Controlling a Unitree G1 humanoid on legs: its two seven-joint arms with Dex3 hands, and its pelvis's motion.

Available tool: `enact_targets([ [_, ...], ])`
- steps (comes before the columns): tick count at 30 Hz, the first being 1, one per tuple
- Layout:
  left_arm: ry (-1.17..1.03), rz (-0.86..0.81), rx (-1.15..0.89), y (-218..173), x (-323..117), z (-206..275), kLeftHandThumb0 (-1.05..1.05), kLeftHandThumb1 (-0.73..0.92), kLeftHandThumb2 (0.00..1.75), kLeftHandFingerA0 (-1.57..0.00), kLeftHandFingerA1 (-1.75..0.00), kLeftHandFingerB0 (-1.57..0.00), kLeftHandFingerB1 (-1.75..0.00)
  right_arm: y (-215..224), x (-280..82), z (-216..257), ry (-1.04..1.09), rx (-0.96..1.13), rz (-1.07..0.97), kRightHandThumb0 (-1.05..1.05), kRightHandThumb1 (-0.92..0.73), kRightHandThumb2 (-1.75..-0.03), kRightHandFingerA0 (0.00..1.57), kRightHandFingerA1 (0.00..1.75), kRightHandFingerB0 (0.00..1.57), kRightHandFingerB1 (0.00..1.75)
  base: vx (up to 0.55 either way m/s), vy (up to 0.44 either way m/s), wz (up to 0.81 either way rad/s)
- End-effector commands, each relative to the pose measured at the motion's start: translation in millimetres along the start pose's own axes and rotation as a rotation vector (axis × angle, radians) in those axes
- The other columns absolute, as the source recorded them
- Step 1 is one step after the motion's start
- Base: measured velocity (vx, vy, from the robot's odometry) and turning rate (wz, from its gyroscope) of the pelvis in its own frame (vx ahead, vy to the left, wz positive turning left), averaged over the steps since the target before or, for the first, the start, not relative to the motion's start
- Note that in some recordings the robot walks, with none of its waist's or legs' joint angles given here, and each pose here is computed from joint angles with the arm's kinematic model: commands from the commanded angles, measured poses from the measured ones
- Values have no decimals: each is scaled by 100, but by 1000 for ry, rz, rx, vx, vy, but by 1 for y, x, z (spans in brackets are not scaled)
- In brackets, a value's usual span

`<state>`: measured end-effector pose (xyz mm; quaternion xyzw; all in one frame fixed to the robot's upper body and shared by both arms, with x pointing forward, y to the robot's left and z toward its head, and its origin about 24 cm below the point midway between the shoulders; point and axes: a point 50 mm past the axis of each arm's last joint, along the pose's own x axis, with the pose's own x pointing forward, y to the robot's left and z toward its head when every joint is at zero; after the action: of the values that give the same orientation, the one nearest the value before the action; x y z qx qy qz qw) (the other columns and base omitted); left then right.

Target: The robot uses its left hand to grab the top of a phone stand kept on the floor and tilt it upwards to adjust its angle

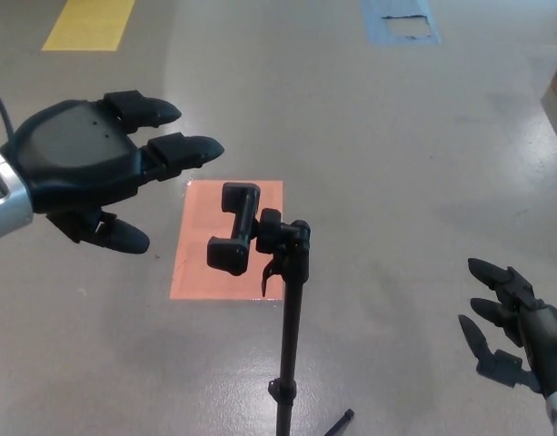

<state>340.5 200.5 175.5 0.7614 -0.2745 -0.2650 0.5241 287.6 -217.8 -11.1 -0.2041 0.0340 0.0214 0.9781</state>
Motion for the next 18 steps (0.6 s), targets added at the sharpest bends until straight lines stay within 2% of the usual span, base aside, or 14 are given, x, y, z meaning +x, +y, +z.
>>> enact_targets([
  [1,-36,12,62,3,-1,0,-86,68,107,-6,-25,0,-18,-7,0,1,-14,-20,-23,-69,-67,-91,21,46,11,40,0,0,0],
  [3,-40,13,65,4,0,0,-87,68,107,-8,-25,0,-17,-7,0,0,-11,-18,-20,-69,-67,-89,20,45,11,40,0,0,0],
  [4,-44,16,71,4,1,0,-88,68,107,-11,-26,0,-17,-7,0,1,-13,-13,-21,-64,-81,-63,28,37,16,29,0,0,0],
  [5,-45,17,73,4,1,0,-88,68,107,-11,-26,0,-17,-7,0,1,-13,-12,-22,-64,-81,-63,28,37,16,29,0,0,0],
  [6,-46,18,72,4,1,1,-91,86,67,-13,-24,0,-18,-7,0,1,-13,-11,-22,-64,-81,-63,28,37,16,29,0,0,0],
  [9,-51,10,79,5,2,2,-88,85,66,-8,-24,0,-15,-7,0,1,-13,-15,-20,-64,-82,-63,28,37,16,29,0,0,0],
  [10,-55,13,82,5,2,3,-91,70,107,-12,-24,0,-14,-7,0,0,-12,-9,-20,-64,-81,-63,27,37,16,29,0,0,0],
  [13,-57,13,77,5,3,3,-96,73,107,-11,-21,0,-10,-7,0,1,-12,-9,-22,-65,-81,-63,28,37,16,29,0,0,0],
  [14,-67,28,70,7,4,5,-88,82,65,-11,-25,0,-21,-7,1,1,-15,-11,-21,-69,-67,-89,20,45,12,40,0,0,0],
  [15,-69,32,68,8,4,5,-88,82,65,-11,-25,0,-21,-7,1,2,-16,-12,-21,-69,-67,-89,20,45,12,40,0,0,0],
  [16,-73,37,69,8,4,6,-88,82,65,-11,-25,0,-21,-7,1,2,-17,-10,-22,-65,-81,-63,28,37,16,29,0,0,0],
  [18,-80,47,64,9,4,7,-87,80,66,-13,-25,-1,-22,-7,1,1,-16,-5,-23,-65,-81,-63,27,37,16,29,0,0,0],
])
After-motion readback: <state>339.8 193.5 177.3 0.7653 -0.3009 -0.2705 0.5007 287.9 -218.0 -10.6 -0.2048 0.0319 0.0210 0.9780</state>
